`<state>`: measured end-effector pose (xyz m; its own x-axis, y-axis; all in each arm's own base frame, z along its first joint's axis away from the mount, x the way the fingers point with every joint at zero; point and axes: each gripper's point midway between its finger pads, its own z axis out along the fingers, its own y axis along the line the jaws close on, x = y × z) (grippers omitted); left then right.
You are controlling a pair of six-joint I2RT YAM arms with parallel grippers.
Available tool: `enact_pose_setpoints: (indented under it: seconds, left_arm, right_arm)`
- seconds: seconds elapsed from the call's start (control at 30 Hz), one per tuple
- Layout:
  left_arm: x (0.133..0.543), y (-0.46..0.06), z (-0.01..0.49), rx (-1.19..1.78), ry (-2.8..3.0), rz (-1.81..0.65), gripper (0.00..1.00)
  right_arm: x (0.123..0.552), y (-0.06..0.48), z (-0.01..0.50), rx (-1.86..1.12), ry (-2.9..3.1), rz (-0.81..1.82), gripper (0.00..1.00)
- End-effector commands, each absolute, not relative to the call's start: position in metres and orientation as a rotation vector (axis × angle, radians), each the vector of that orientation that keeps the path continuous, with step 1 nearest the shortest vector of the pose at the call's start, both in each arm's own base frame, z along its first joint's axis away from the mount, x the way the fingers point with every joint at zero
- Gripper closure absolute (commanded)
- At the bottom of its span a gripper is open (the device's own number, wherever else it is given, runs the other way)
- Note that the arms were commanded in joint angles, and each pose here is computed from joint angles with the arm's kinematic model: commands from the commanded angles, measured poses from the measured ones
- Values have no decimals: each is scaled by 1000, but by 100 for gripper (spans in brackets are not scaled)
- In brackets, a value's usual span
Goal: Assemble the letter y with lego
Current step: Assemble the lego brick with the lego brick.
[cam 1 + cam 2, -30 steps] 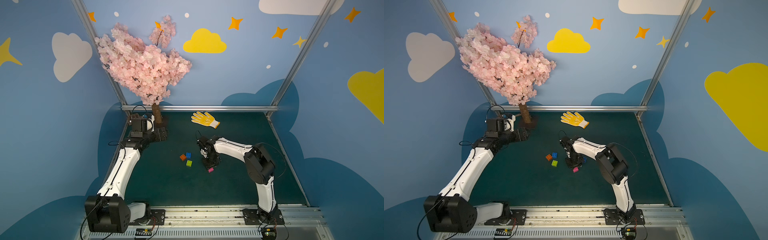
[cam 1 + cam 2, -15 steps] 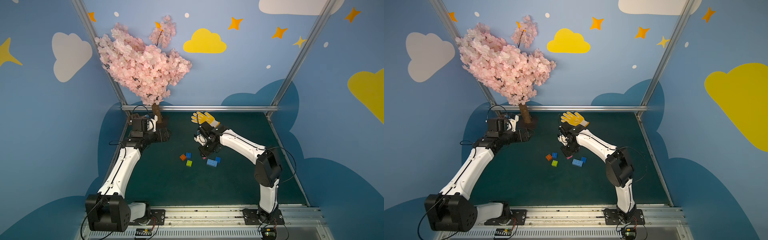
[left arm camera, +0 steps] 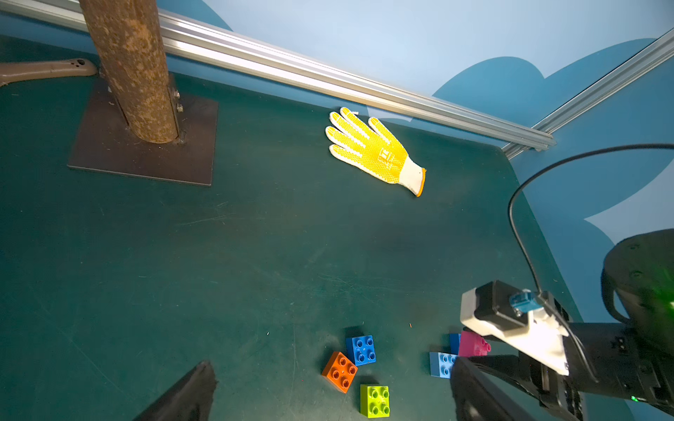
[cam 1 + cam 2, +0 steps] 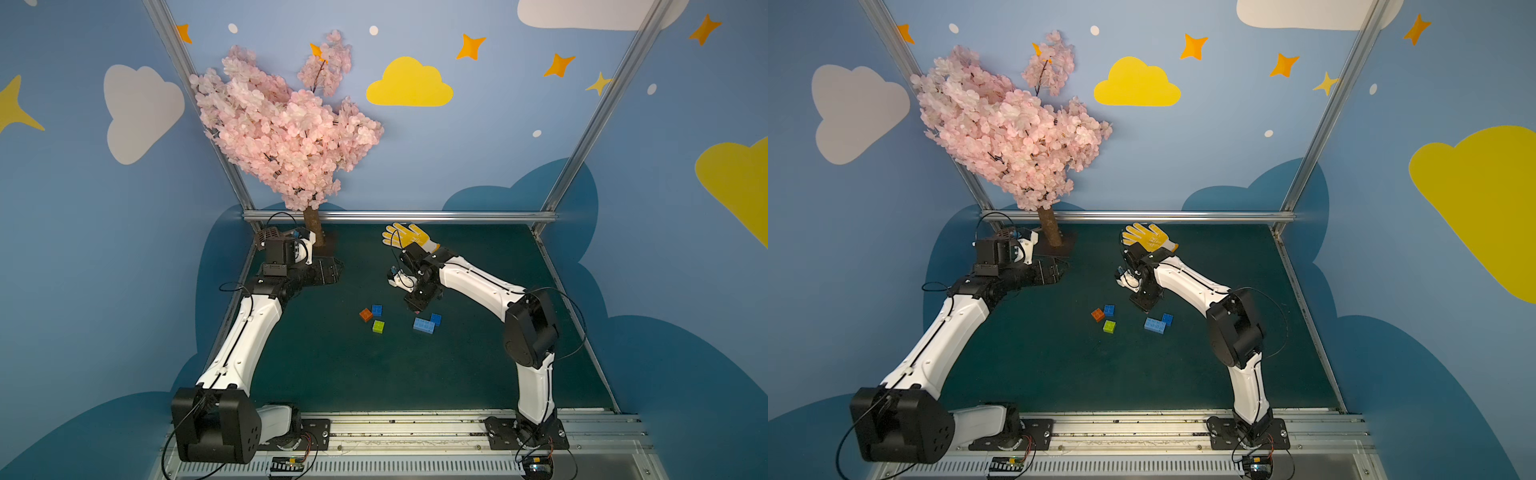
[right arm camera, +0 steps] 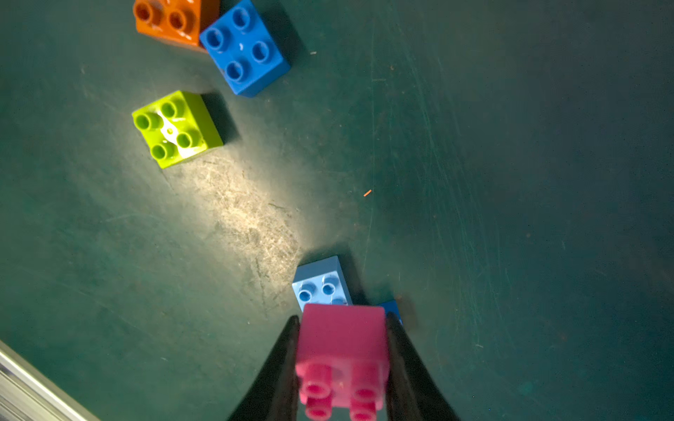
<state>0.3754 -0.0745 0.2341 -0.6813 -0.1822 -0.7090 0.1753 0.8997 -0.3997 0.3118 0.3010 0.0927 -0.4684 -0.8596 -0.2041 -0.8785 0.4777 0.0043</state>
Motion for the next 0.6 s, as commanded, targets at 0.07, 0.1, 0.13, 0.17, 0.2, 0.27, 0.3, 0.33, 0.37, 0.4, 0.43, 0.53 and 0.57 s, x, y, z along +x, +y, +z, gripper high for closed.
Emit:
enact_pose_setpoints:
  seconds: [0.07,0.1,0.13,0.17,0.2,0.27,0.3,0.33,0.37,0.4,0.43,0.53,0.57]
  left_arm:
    - [376,-74,234,-16,2250,-564,0]
    - [376,-74,234,-17,2249,-562,0]
    - [376,-73,234,-18,2250,-561,0]
    - [376,-73,234,-18,2249,-559,0]
    - [376,-73,233,-20,2251,-558,0]
    - [376,-73,234,-19,2250,-556,0]
    - [376,-72,233,-21,2251,-554,0]
    - [376,-72,233,-22,2252,-552,0]
    - [376,-72,233,-22,2252,-551,0]
    - [377,-72,233,-23,2252,-549,0]
    - [376,-72,234,-22,2252,-547,0]
    - [376,-70,234,-27,2251,-538,0]
    - [376,-70,234,-28,2251,-536,0]
  right_arm:
    - [296,301,76,-1697,2531,257,100]
    - [294,301,74,-1712,2533,266,100]
    - [292,301,72,-1726,2533,273,100]
    - [291,302,71,-1730,2534,275,100]
    - [290,301,71,-1739,2533,278,100]
    - [288,300,70,-1753,2535,280,100]
    - [287,299,69,-1760,2540,282,100]
    - [286,299,69,-1769,2541,279,100]
    - [285,298,68,-1773,2546,273,100]
    - [285,297,67,-1778,2548,266,100]
    - [284,296,66,-1782,2550,265,100]
    - [282,296,63,-1797,2556,267,100]
    - [281,296,62,-1801,2560,268,100]
